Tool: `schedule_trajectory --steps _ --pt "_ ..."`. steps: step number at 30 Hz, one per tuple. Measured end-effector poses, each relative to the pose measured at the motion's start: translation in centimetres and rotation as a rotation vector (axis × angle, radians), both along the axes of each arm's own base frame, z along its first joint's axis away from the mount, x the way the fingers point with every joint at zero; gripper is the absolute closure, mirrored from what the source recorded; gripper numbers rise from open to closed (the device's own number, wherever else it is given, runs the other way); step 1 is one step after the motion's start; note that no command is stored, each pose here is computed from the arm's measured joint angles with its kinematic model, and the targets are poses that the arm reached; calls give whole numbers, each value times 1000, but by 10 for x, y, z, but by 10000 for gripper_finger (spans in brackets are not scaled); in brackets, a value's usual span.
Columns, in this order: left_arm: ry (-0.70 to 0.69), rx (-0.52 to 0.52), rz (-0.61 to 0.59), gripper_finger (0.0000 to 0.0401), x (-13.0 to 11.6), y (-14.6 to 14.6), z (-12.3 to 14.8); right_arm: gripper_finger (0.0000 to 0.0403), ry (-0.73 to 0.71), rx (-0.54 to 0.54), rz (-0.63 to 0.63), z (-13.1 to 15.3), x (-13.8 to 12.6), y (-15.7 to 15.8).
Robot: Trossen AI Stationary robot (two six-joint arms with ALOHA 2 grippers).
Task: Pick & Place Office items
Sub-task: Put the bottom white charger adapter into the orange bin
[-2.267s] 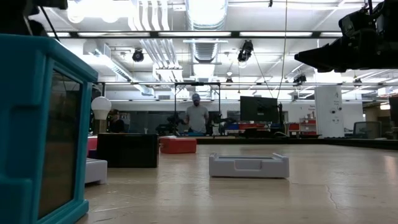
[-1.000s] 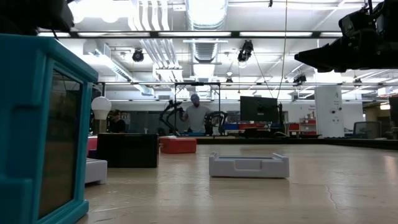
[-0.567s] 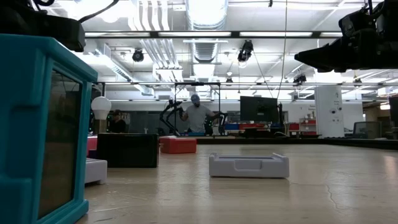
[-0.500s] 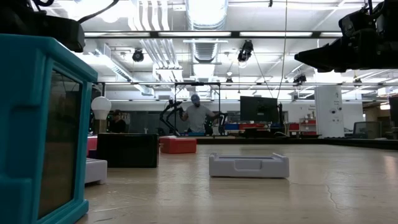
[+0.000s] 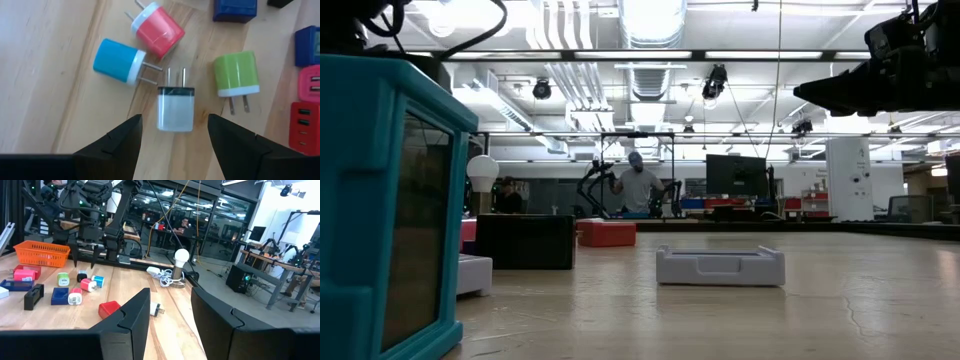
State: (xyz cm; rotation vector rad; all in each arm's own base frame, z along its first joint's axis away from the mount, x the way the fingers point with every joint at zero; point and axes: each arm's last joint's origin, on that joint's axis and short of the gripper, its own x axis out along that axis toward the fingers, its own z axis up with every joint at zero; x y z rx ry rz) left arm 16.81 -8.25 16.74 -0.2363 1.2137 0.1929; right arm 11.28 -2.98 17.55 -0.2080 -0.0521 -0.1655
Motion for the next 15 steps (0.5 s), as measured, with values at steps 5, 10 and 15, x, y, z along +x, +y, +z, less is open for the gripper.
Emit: schedule_trajectory --steps 5,10,15 --pt "-9 3 -8 171 -2 2 -8 264 0 0 0 0 0 0" --pt "-32 -9 2 172 -3 5 -18 264 0 0 0 0 0 0" --pt "-52 -18 13 172 -6 8 -29 264 0 0 0 0 0 0"
